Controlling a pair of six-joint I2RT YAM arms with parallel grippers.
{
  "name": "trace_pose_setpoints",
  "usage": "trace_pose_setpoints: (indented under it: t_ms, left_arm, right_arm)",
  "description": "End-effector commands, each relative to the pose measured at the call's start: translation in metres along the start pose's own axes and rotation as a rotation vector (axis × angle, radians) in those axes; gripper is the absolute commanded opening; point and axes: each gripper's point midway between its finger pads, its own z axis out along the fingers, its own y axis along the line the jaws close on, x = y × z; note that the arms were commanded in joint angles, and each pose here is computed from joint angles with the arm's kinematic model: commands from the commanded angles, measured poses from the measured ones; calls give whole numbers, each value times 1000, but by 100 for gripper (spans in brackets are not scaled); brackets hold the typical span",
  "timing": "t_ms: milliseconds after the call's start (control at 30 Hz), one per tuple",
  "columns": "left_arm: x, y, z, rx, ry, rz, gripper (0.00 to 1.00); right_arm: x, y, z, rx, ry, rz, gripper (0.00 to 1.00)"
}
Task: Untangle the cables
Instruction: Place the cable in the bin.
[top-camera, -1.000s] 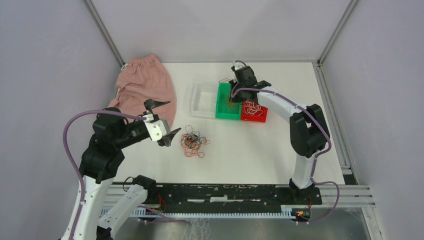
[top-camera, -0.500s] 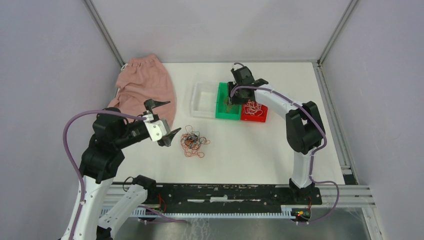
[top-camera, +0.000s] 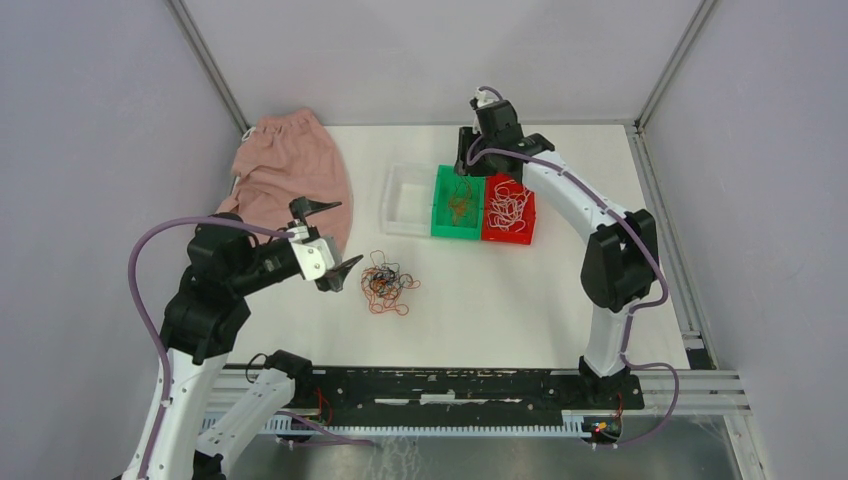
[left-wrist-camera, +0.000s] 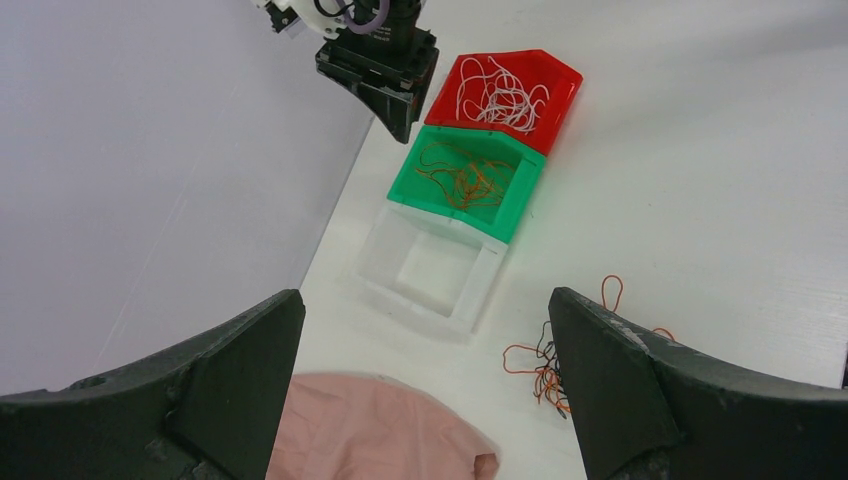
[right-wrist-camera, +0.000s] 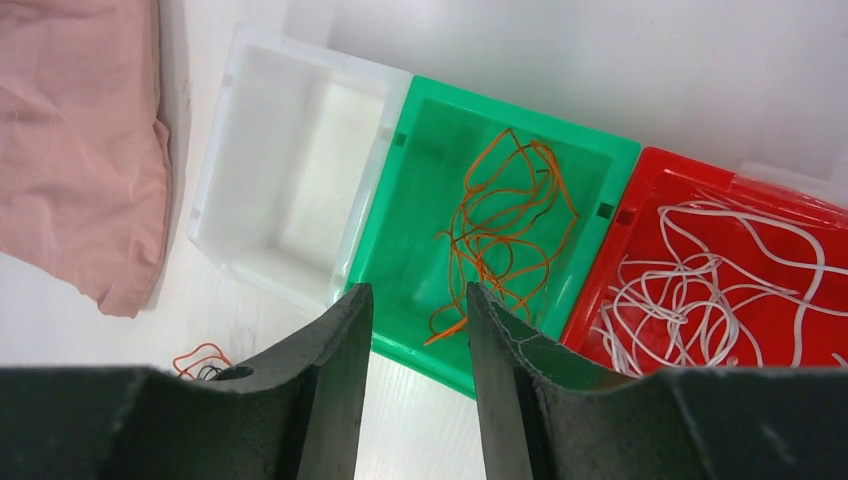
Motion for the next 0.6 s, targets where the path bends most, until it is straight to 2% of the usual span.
trace_pose_setpoints:
  t_ms: [0,200,400,567]
  left_arm:
    - [-14,11,-3,-42,-35,24,99]
    - [10,-1,5,-7,30,-86,99]
    - [42,-16,11,45,112,-69,99]
    - [54,-28,10,94,141,-26,99]
  right_arm:
    - [3,-4,10,1,0,-5,45]
    - [41,44,-23,-146,-53,-113,49]
    - [140,97,-57,-275,63,-206,54]
    - [204,115,-53,-334,193,-105,55]
